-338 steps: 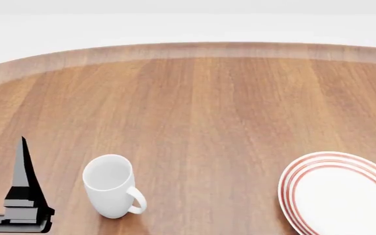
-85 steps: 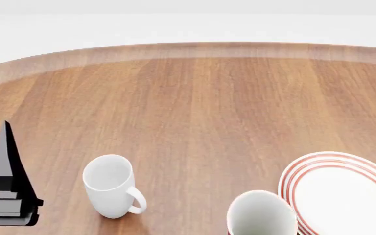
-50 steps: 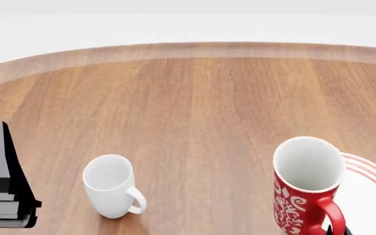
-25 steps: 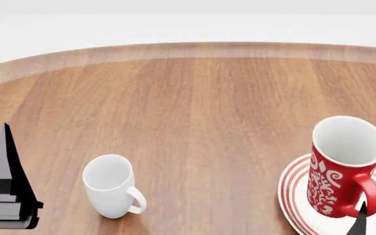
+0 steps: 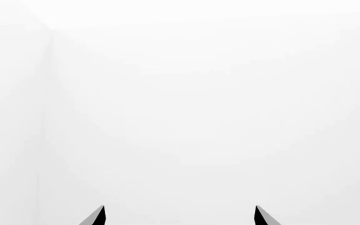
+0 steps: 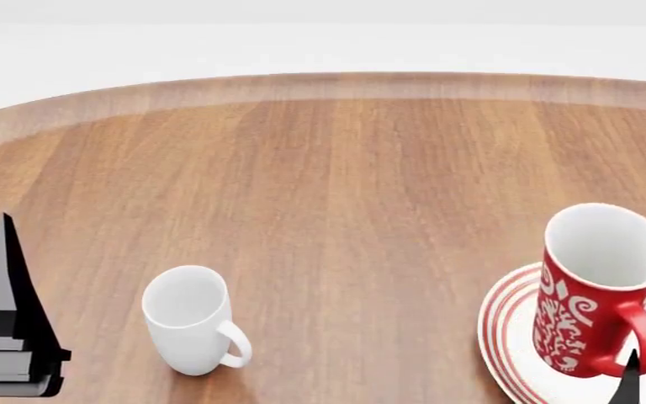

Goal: Pick up the red mug and put it on the plate

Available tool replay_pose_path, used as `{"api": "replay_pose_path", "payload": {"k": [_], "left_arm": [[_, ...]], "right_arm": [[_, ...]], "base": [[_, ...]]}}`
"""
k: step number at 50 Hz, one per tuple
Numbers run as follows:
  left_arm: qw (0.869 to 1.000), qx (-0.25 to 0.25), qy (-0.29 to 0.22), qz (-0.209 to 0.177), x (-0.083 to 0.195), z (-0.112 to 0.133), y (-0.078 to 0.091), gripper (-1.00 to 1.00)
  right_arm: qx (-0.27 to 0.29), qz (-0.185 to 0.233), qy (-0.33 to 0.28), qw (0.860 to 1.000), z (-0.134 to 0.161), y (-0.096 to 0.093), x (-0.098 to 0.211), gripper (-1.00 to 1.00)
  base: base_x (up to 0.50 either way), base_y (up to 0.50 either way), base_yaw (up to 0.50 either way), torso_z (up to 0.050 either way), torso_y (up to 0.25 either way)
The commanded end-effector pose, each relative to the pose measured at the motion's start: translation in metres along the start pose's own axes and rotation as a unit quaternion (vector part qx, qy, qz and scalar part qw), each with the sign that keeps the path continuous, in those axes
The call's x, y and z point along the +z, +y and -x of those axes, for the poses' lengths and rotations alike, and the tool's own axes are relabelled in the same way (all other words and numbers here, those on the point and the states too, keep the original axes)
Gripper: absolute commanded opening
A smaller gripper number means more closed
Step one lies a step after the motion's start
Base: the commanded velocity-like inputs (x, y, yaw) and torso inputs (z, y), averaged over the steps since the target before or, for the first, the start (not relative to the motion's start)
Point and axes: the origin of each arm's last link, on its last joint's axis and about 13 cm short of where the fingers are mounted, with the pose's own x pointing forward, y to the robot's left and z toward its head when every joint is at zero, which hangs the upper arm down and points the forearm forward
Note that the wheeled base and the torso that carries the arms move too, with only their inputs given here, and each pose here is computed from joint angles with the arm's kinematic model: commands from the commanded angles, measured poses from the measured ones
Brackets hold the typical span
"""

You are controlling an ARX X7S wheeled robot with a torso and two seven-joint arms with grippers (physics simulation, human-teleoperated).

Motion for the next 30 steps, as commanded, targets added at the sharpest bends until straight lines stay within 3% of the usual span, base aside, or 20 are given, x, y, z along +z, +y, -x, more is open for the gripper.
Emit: {"api": "replay_pose_path", "payload": {"k": [1,3,8,17,18,20,24,30], "left_arm": [[1.000,-0.001,-0.001,0.001,0.001,0.001,0.000,1.00],[1.000,0.000,-0.001,0.001,0.001,0.002,0.000,1.00],[1.000,0.001,-0.003,0.002,0.004,0.003,0.001,1.00],[1.000,0.001,-0.003,0.001,0.005,0.003,0.001,1.00],[1.000,0.001,-0.004,0.001,0.005,0.003,0.001,1.00],[1.000,0.001,-0.003,0.002,0.004,0.002,0.001,1.00],[1.000,0.001,-0.003,0.002,0.004,0.002,0.002,1.00],[1.000,0.000,-0.002,0.006,0.004,0.001,0.002,1.00]], "right_arm": [[0.004,0.032,-0.015,0.999,-0.016,-0.015,0.013,-1.00],[0.016,0.050,-0.024,0.998,-0.021,-0.017,0.018,-1.00],[0.051,0.035,-0.009,0.998,-0.037,-0.023,0.028,-1.00],[0.075,0.047,-0.021,0.996,-0.055,-0.027,0.037,-1.00],[0.097,0.022,-0.034,0.994,-0.058,-0.027,0.039,-1.00],[0.088,0.046,-0.021,0.995,-0.062,-0.028,0.041,-1.00],[0.105,0.041,-0.025,0.993,-0.077,-0.031,0.045,-1.00],[0.097,0.074,-0.019,0.992,-0.092,-0.036,0.050,-1.00]], "base": [[0.00,0.00,0.00,0.000,0.000],[0.00,0.00,0.00,0.000,0.000],[0.00,0.00,0.00,0.000,0.000],[0.00,0.00,0.00,0.000,0.000],[0.00,0.00,0.00,0.000,0.000],[0.00,0.00,0.00,0.000,0.000],[0.00,0.00,0.00,0.000,0.003],[0.00,0.00,0.00,0.000,0.000]]}}
